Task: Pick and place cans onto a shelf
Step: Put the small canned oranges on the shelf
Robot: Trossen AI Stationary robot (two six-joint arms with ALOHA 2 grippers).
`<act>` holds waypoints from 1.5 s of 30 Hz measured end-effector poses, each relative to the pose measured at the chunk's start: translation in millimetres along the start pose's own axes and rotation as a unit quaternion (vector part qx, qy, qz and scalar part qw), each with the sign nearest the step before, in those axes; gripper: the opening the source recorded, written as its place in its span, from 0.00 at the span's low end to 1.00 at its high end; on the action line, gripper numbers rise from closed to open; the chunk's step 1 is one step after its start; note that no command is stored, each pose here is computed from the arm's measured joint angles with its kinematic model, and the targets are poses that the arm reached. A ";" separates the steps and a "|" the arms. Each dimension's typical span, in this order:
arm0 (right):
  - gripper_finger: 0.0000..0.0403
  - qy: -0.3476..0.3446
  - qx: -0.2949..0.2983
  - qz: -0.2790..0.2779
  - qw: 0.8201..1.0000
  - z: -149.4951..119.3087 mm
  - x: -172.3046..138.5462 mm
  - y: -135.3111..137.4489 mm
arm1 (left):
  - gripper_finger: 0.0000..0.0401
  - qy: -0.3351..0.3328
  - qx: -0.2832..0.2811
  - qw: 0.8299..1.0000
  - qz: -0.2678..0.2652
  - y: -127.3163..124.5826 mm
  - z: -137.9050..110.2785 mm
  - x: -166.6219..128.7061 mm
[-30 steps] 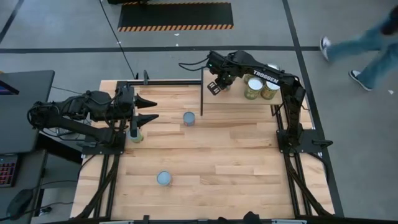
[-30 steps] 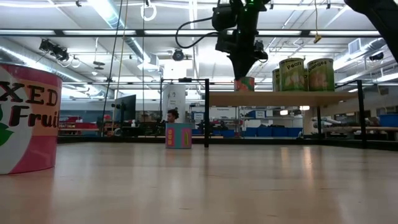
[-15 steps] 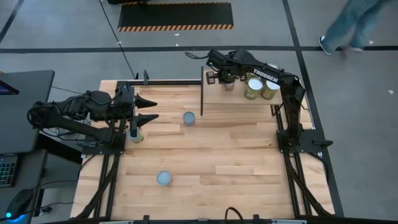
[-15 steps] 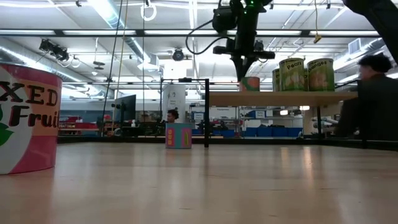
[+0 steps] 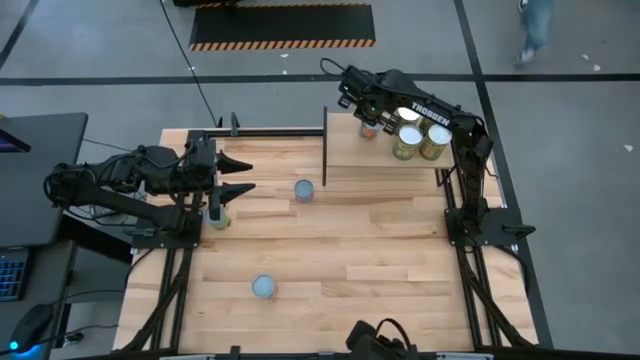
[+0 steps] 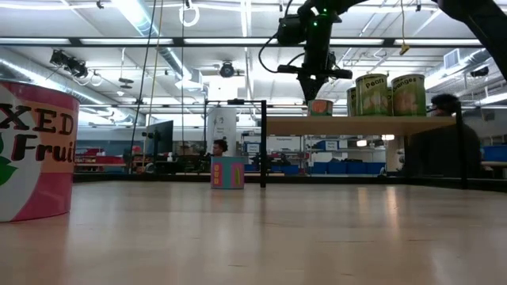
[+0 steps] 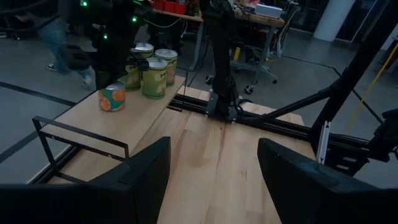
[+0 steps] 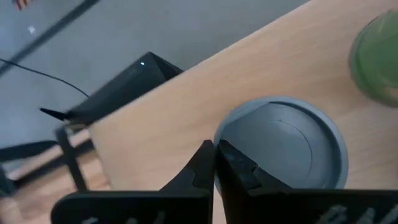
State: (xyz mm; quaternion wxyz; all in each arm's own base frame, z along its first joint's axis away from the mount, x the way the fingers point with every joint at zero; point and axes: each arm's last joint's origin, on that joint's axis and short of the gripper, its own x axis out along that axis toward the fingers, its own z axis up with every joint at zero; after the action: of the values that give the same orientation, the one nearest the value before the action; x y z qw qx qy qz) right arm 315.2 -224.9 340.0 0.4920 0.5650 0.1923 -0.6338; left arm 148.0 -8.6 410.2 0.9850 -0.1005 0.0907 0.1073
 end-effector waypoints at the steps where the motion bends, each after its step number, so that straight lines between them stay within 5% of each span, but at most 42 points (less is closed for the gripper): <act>1: 0.04 0.001 0.005 0.002 1.000 0.2 0.0 0.4 | 0.62 0.000 0.000 1.000 0.000 0.0 0.0 0.0; 9: 0.25 0.006 -0.040 0.019 0.999 1.3 -0.5 3.1 | 0.62 0.000 0.005 1.000 0.000 0.0 0.0 0.0; 13: 0.37 0.001 -0.182 0.048 0.982 9.6 -13.3 6.4 | 0.62 0.000 0.012 1.000 0.000 0.0 -0.1 0.0; 15: 0.40 0.030 -0.321 0.079 0.943 15.0 -22.8 7.1 | 0.62 0.000 0.012 1.000 0.000 0.0 -0.1 -0.1; 18: 0.40 0.084 -0.513 0.096 0.849 16.4 -32.1 -1.1 | 0.62 0.000 0.012 1.000 0.000 0.0 0.0 -0.1; 21: 0.39 0.111 -0.625 0.069 0.770 12.4 -36.1 -11.7 | 0.62 0.000 0.012 1.000 0.000 0.0 0.0 -0.1; 24: 0.36 0.109 -0.697 0.045 0.707 12.5 -33.5 -16.3 | 0.62 0.000 0.003 1.000 0.000 0.0 0.0 -0.1; 30: 0.32 0.105 -0.777 0.053 0.618 12.6 -30.7 -16.6 | 0.62 0.000 -0.017 1.000 0.000 0.0 0.0 -0.1; 36: 0.32 0.095 -0.859 0.067 0.498 15.6 -29.8 -16.9 | 0.62 0.000 -0.018 1.000 0.000 0.0 -0.1 0.0; 38: 0.32 0.090 -0.870 0.069 0.479 17.3 -29.3 -16.4 | 0.62 0.000 -0.018 1.000 0.000 0.0 -0.1 0.0; 45: 0.32 0.094 -0.871 0.078 0.476 25.4 -25.1 -17.9 | 0.62 0.001 -0.016 1.000 0.000 0.0 -0.1 0.1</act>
State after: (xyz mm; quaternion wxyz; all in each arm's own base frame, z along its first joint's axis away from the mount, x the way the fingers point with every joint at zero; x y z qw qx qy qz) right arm 283.7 -227.2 364.5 0.7576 -0.0848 0.6457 -0.0431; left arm 148.1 -8.6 410.1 0.9832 -0.1164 0.0895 0.1089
